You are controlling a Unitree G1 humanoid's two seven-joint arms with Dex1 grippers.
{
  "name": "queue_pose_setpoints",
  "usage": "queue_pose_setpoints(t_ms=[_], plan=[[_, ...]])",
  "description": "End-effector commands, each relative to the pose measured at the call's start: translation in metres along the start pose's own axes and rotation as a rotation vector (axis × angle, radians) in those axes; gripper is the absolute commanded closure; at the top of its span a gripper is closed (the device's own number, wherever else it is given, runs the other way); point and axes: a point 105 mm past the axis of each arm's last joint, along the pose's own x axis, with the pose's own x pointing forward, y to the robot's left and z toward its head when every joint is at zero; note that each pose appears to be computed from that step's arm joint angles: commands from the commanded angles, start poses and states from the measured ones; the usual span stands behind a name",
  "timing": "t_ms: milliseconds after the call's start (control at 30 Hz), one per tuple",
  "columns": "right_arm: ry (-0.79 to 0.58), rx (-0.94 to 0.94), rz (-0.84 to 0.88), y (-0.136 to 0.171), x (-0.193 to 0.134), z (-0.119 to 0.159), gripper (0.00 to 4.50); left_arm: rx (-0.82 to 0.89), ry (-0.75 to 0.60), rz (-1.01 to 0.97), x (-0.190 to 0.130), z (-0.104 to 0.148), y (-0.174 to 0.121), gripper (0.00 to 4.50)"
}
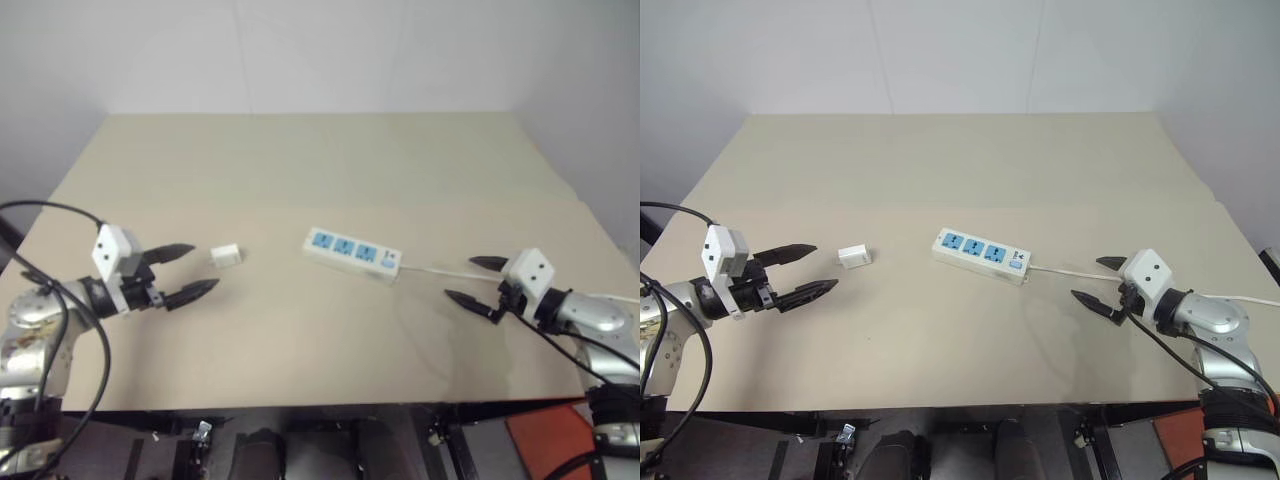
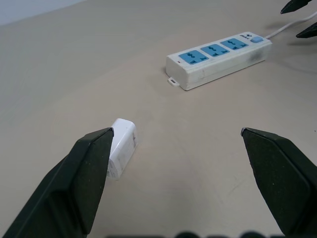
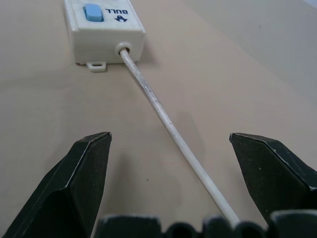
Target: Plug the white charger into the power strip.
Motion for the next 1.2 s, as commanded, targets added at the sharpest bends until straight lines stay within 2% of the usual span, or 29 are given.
queue_pose_setpoints(t_ms=[33,833,1033,1200], plan=[[-0.036,-0.021,0.005,-0.007,0.0,0.012,0.02,0.047,-0.038,0.009,-0.003,0.012,0.0,0.0],[-0.001,0.073,0.227,-0.005,0.062,0.003,0.02,0.051,-0.029,0.014,-0.006,0.014,-0.003,0.0],[0.023,0.077,0.253,-0.003,0.065,0.001,1.85,0.051,-0.027,0.016,-0.007,0.014,-0.004,0.0],[-0.025,0.04,0.287,0.002,0.06,0.008,3.62,0.052,-0.028,0.018,-0.007,0.013,-0.004,0.0]])
